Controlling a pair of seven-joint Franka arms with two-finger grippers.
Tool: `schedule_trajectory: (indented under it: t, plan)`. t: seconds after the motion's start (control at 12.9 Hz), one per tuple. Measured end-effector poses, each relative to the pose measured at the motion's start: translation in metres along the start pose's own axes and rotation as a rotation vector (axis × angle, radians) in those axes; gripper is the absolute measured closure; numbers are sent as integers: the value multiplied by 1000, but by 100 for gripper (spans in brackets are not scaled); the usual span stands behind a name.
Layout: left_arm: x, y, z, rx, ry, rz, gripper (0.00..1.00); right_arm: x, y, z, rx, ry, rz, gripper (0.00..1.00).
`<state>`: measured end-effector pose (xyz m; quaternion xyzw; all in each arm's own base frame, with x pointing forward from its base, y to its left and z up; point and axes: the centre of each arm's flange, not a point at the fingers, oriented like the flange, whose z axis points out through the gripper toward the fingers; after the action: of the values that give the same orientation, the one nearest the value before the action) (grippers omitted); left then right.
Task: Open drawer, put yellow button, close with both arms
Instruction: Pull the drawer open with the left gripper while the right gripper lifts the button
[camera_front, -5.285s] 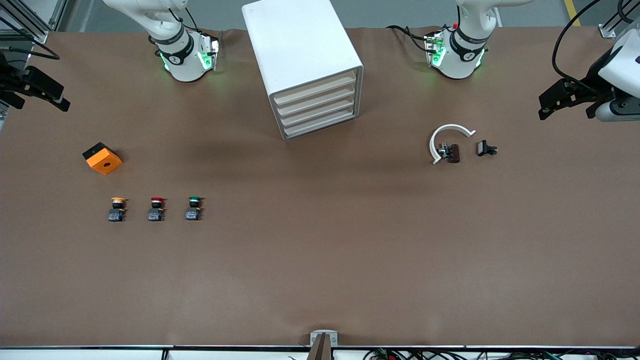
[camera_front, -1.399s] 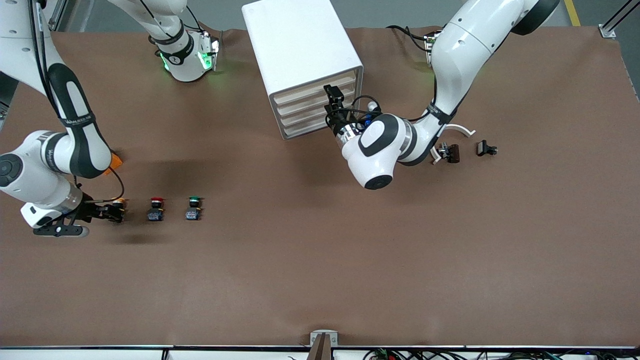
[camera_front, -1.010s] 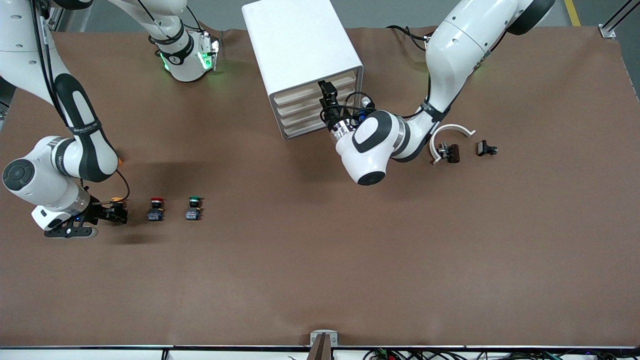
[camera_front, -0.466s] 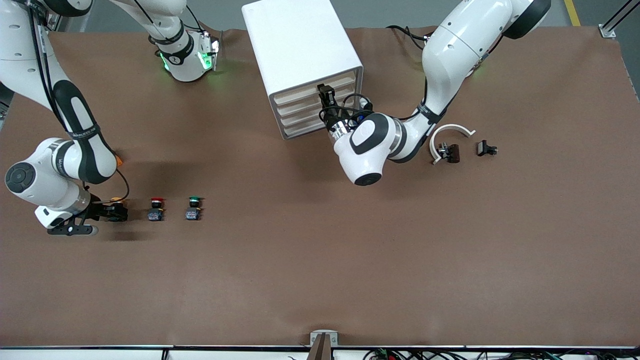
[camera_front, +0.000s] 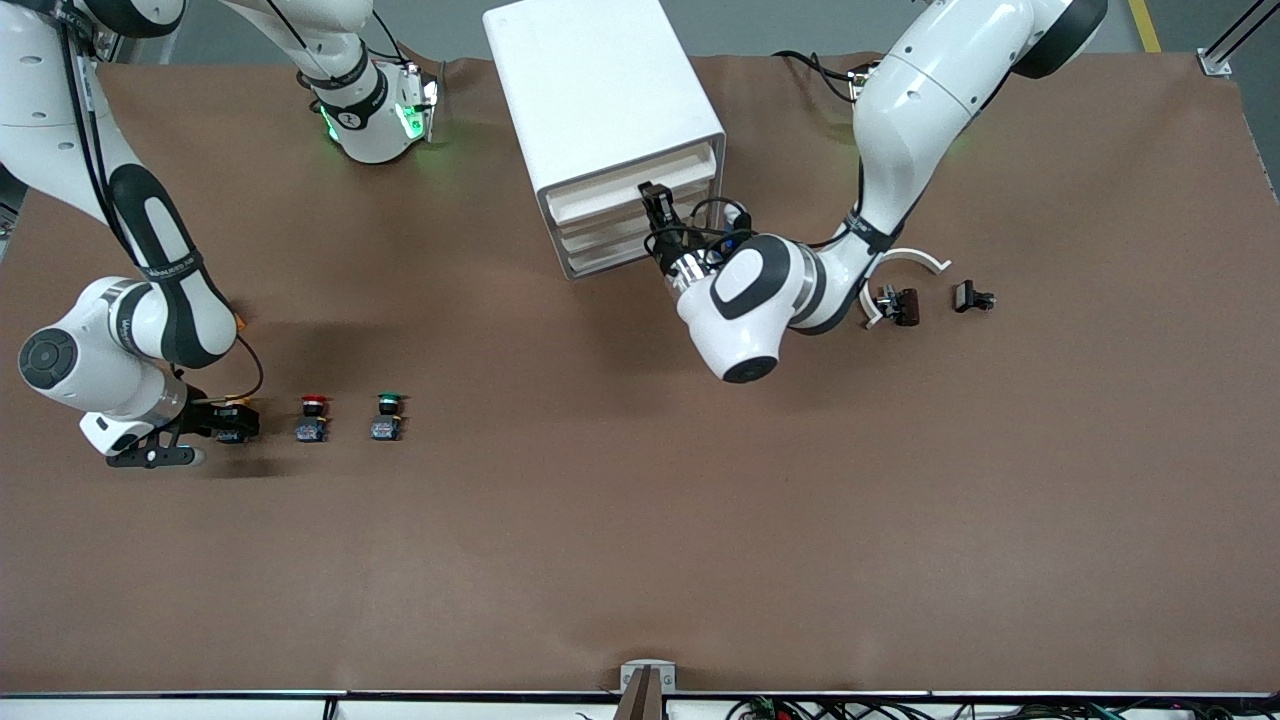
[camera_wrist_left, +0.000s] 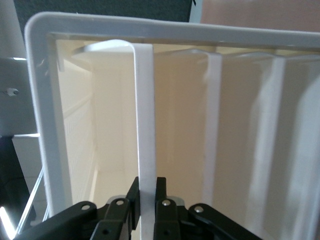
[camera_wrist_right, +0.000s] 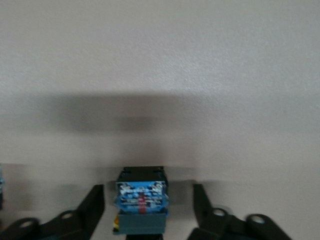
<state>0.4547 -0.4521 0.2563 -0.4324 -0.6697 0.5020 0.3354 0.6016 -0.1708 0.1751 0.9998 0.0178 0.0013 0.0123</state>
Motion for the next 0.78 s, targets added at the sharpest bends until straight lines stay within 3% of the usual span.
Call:
schedule_trajectory:
  t: [0.16, 0.23, 0.47, 0.78]
  plan:
    - [2, 1, -26, -32, -38, 0, 86, 0, 3, -1, 0, 0, 3, 55]
    - [4, 2, -38, -47, -54, -1, 86, 0, 2, -1, 3, -7, 1, 59]
    - [8, 2, -62, -77, -91, -1, 86, 16, -7, -22, 22, -71, 23, 58]
    - [18, 5, -90, -94, -135, -4, 86, 45, -53, -120, 18, -180, 135, 59]
